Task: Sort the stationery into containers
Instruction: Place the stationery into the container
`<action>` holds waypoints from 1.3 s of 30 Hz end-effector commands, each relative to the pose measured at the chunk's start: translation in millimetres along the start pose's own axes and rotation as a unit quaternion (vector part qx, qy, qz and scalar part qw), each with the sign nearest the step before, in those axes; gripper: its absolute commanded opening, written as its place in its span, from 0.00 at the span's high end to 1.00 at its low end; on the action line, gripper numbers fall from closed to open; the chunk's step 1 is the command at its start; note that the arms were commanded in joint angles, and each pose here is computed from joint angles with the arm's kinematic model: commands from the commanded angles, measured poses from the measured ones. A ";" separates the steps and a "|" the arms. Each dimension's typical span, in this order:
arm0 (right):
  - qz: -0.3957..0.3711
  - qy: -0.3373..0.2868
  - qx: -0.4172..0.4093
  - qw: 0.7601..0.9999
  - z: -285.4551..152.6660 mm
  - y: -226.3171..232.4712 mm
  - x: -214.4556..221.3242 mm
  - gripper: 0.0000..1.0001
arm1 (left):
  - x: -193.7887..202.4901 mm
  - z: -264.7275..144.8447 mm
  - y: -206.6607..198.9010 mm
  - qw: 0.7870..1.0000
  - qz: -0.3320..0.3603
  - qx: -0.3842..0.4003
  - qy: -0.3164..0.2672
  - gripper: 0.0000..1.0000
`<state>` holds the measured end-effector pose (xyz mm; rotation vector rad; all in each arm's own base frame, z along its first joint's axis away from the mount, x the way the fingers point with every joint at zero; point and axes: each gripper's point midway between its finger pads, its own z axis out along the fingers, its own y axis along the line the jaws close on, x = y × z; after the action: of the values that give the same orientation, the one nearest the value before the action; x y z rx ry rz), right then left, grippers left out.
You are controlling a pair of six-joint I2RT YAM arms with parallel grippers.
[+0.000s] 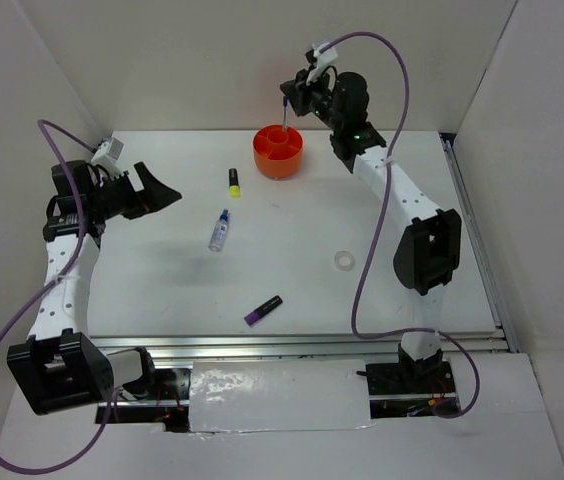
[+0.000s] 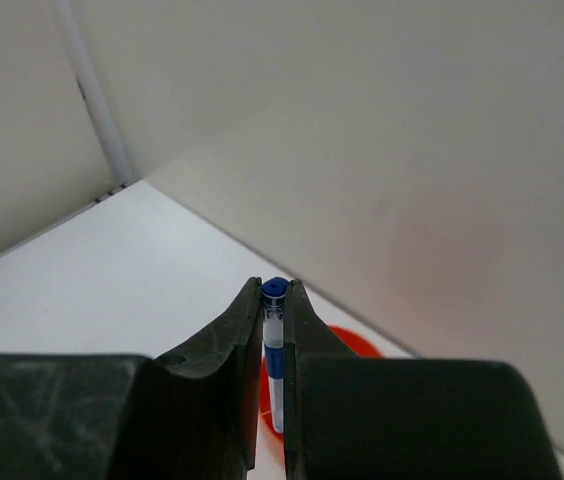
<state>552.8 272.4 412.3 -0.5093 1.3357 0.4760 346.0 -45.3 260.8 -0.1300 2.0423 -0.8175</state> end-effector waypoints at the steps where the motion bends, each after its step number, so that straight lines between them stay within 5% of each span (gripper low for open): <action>1: 0.071 -0.023 -0.026 0.997 13.9 10.5 4.4 1.00 | -15.7 1.1 -8.8 0.999 0.042 0.022 -0.023 0.01; 19: 0.041 -0.087 0.085 0.992 52.1 -43.3 53.6 1.00 | 17.8 16.5 12.4 1.000 0.007 0.027 0.012 0.01; 34: 0.028 -0.066 0.096 0.993 66.1 -47.8 102.6 1.00 | 22.5 25.7 25.4 1.000 0.000 0.015 0.027 0.01; 39: 0.031 -0.048 0.088 0.995 65.4 -42.9 124.6 0.74 | 24.3 28.3 30.4 0.999 -0.007 0.008 0.035 0.01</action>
<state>650.5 281.1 285.7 -0.3048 1.3720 0.4283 354.6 -46.3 208.0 -0.1670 2.1257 -0.8781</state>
